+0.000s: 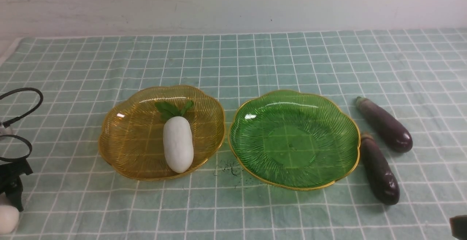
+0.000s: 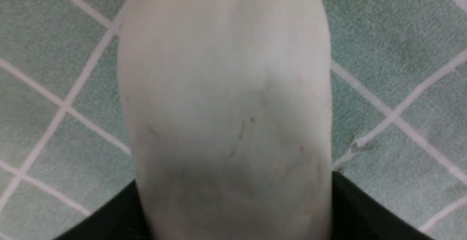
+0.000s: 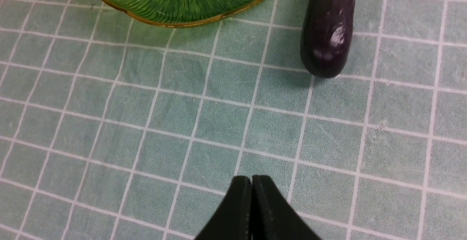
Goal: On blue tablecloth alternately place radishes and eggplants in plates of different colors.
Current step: 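Pick up the white radish and place it in the left plate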
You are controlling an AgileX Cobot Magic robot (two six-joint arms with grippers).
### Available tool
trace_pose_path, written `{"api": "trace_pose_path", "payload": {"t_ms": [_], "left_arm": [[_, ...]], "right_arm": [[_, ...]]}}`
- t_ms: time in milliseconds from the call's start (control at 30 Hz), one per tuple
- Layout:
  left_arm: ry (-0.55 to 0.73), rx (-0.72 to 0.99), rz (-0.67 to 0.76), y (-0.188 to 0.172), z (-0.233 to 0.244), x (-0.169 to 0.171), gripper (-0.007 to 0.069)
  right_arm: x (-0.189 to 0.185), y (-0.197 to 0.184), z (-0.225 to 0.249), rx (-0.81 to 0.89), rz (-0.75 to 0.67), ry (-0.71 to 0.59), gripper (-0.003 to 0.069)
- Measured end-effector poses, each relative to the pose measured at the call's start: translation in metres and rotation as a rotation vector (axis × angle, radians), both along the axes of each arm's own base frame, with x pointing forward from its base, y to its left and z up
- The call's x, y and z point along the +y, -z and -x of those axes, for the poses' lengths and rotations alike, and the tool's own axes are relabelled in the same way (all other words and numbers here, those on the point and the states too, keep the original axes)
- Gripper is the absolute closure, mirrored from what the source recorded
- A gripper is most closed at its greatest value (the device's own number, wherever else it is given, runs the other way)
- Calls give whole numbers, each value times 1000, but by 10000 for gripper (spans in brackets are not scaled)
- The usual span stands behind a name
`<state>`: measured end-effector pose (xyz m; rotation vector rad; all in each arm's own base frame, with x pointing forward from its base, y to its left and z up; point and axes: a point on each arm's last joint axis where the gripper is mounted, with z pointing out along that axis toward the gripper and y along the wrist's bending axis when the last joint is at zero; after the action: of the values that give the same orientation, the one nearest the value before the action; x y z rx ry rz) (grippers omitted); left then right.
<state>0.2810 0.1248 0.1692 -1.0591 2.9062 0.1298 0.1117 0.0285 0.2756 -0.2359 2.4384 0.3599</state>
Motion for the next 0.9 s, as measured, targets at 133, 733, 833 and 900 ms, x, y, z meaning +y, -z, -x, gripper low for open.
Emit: {"api": "trace_pose_path", "payload": {"t_ms": [133, 733, 833, 900], "left_arm": [[189, -56, -38, -40, -2, -14, 141], [727, -271, 113, -55, -84, -186, 141], [767, -274, 95, -48, -98, -198, 141], [778, -265, 93, -41, -106, -202, 137]], "right_arm": [[0, -1, -1, -14, 0, 6, 674], [-2, -7, -9, -115, -19, 53, 674], [0, -7, -9, -106, -49, 63, 674], [1, -7, -8, -89, -69, 68, 674]]}}
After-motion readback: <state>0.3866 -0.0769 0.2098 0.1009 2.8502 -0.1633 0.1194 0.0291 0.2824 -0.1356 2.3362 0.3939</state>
